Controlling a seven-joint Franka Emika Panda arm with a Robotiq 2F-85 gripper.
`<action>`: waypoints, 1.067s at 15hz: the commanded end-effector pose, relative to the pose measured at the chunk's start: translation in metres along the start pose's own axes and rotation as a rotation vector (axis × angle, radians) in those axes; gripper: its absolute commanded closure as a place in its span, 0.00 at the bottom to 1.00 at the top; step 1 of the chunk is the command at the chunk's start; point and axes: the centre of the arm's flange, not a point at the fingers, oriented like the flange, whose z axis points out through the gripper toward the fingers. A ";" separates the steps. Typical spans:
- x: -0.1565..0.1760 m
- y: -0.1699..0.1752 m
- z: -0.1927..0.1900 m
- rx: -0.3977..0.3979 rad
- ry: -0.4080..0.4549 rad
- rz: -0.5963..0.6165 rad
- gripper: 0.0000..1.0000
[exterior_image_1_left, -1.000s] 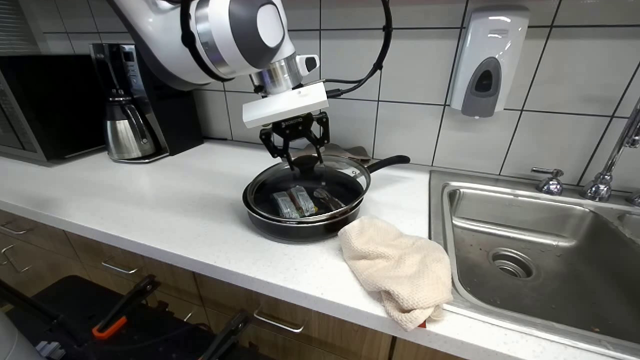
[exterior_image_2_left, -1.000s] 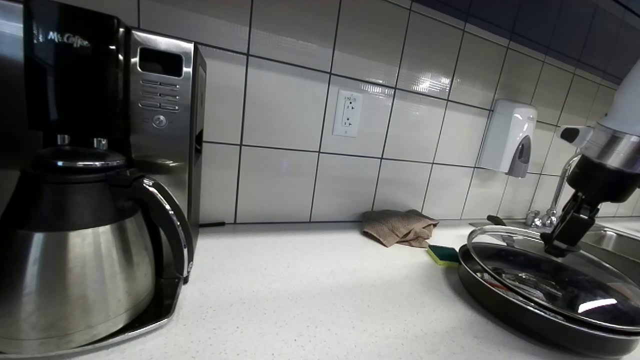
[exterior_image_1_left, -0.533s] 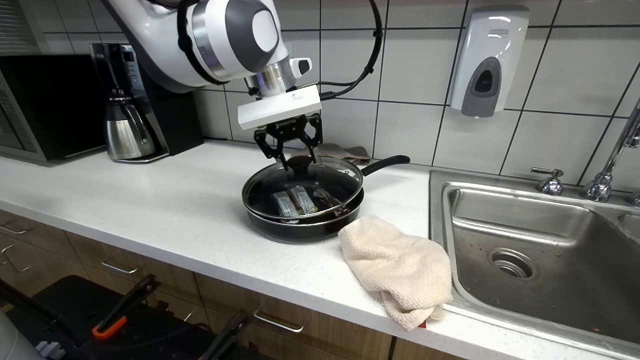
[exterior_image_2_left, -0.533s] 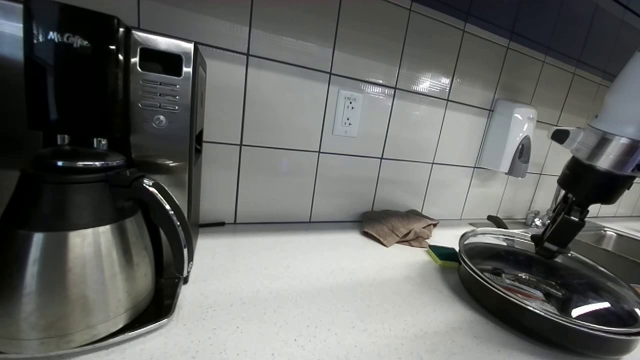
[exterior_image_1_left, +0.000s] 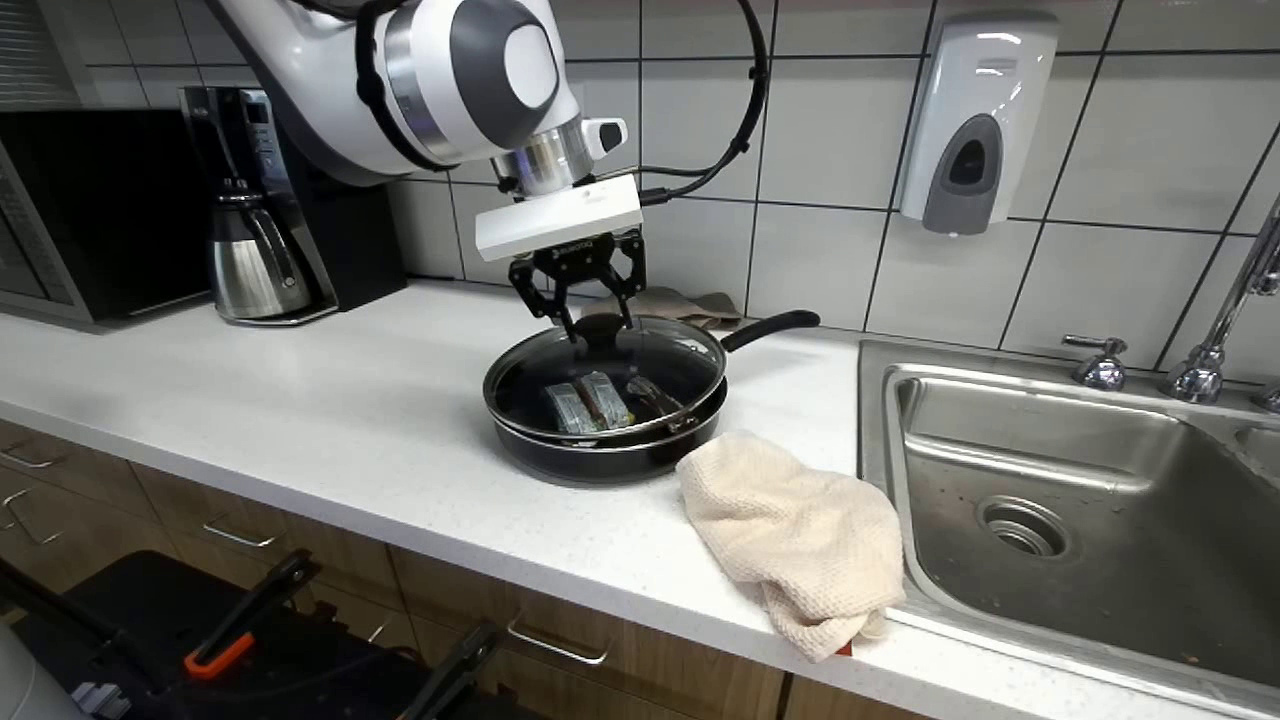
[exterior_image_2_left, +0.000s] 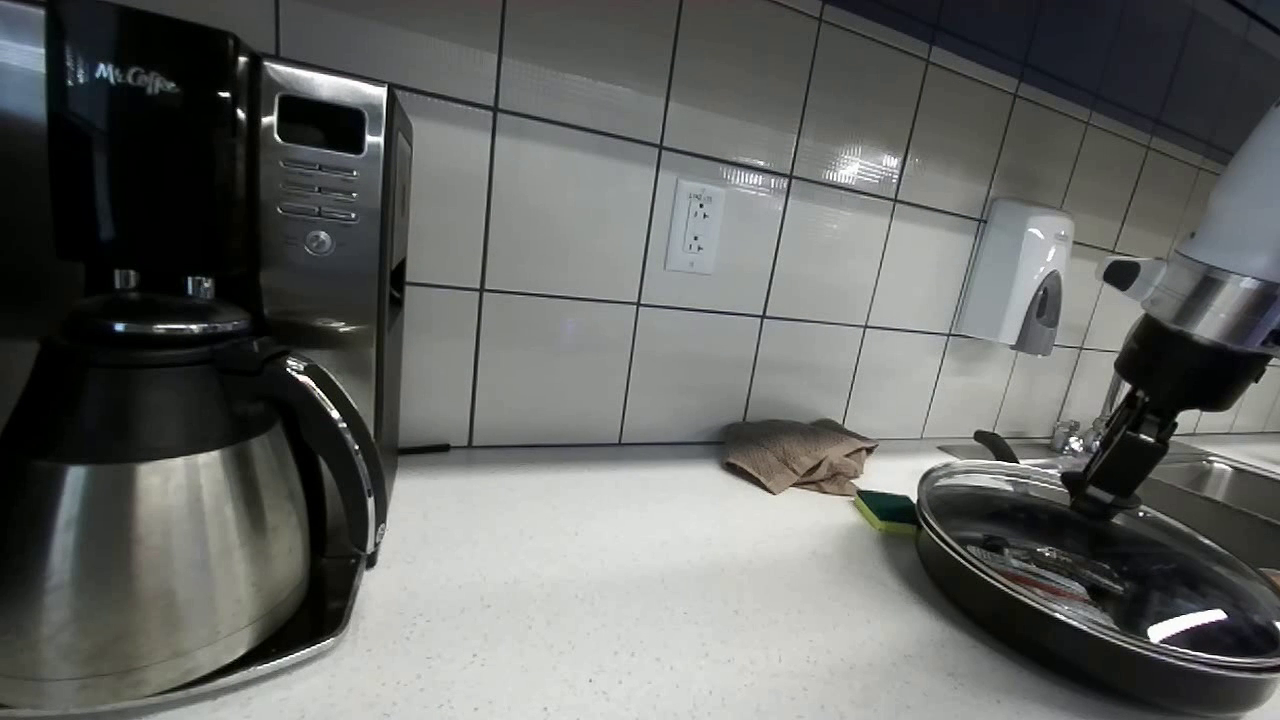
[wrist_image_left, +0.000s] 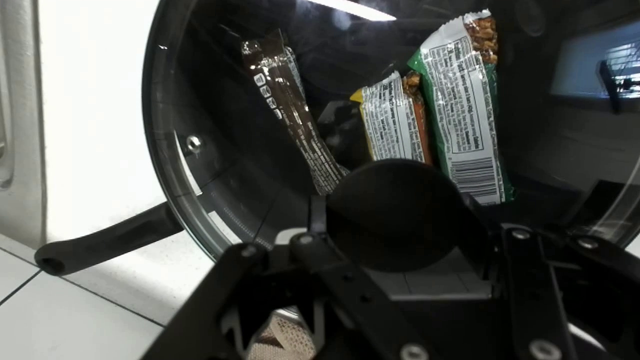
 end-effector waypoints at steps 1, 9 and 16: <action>0.008 0.003 -0.006 -0.010 0.037 -0.004 0.61; 0.007 0.004 0.000 -0.003 0.029 0.003 0.61; 0.005 0.005 0.004 0.005 0.025 0.018 0.61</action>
